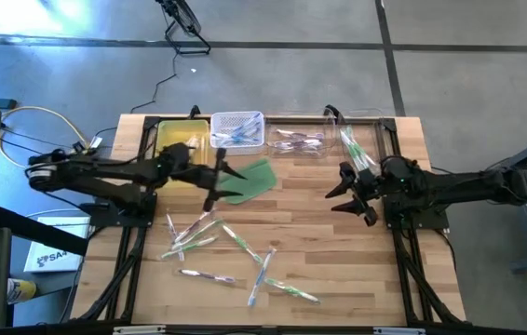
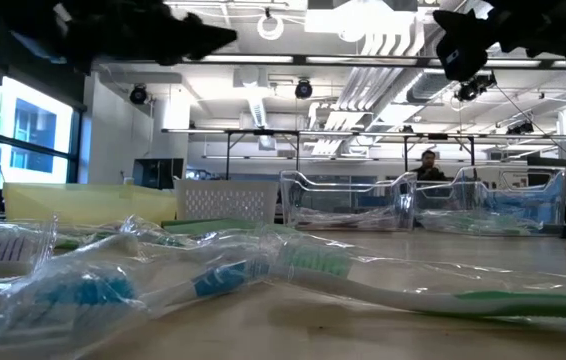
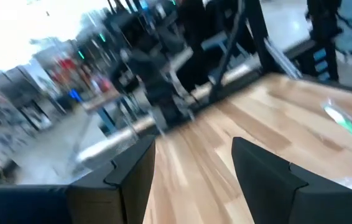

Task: Pick & Place Toothbrushes
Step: Put the violet toothbrush into the left transparent bin

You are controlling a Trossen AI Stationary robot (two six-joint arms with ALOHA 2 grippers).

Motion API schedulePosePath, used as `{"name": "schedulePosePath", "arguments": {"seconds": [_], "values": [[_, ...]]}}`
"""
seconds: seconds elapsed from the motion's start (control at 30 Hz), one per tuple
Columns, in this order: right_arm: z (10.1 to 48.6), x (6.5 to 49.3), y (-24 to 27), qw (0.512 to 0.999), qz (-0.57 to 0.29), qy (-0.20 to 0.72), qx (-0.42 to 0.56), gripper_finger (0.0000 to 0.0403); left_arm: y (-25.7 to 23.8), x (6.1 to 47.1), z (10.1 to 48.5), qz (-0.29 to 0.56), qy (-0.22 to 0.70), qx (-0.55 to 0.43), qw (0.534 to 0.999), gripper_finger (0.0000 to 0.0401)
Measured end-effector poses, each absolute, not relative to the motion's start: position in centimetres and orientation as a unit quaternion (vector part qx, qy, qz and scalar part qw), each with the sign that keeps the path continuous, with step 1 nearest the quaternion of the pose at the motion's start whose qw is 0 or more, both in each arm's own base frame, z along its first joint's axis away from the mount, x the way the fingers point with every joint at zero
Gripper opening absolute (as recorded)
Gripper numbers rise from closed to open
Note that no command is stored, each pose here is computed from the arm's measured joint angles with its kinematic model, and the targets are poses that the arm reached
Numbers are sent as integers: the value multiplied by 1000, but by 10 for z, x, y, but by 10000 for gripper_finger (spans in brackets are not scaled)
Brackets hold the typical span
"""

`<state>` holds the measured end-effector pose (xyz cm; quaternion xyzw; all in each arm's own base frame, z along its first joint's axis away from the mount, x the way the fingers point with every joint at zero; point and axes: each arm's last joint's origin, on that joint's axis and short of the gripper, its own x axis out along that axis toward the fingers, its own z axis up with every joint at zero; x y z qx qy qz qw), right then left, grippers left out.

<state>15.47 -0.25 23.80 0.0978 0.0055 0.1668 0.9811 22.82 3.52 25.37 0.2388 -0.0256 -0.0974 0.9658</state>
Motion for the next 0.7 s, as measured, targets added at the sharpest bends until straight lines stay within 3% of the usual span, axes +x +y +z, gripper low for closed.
{"name": "schedulePosePath", "arguments": {"seconds": [0.23, 0.43, 0.7], "values": [[239, 153, -3, 984, 149, 0, 97, 175, 28, 194, 244, -89, -80, 215, 969, 207], [235, 157, -4, 983, 148, 18, 102, 175, 27, 191, 247, -96, -79, 117, 985, 207], [232, 160, -6, 988, 109, 24, 104, 175, 28, 191, 245, -91, -69, 106, 988, 207]]}}
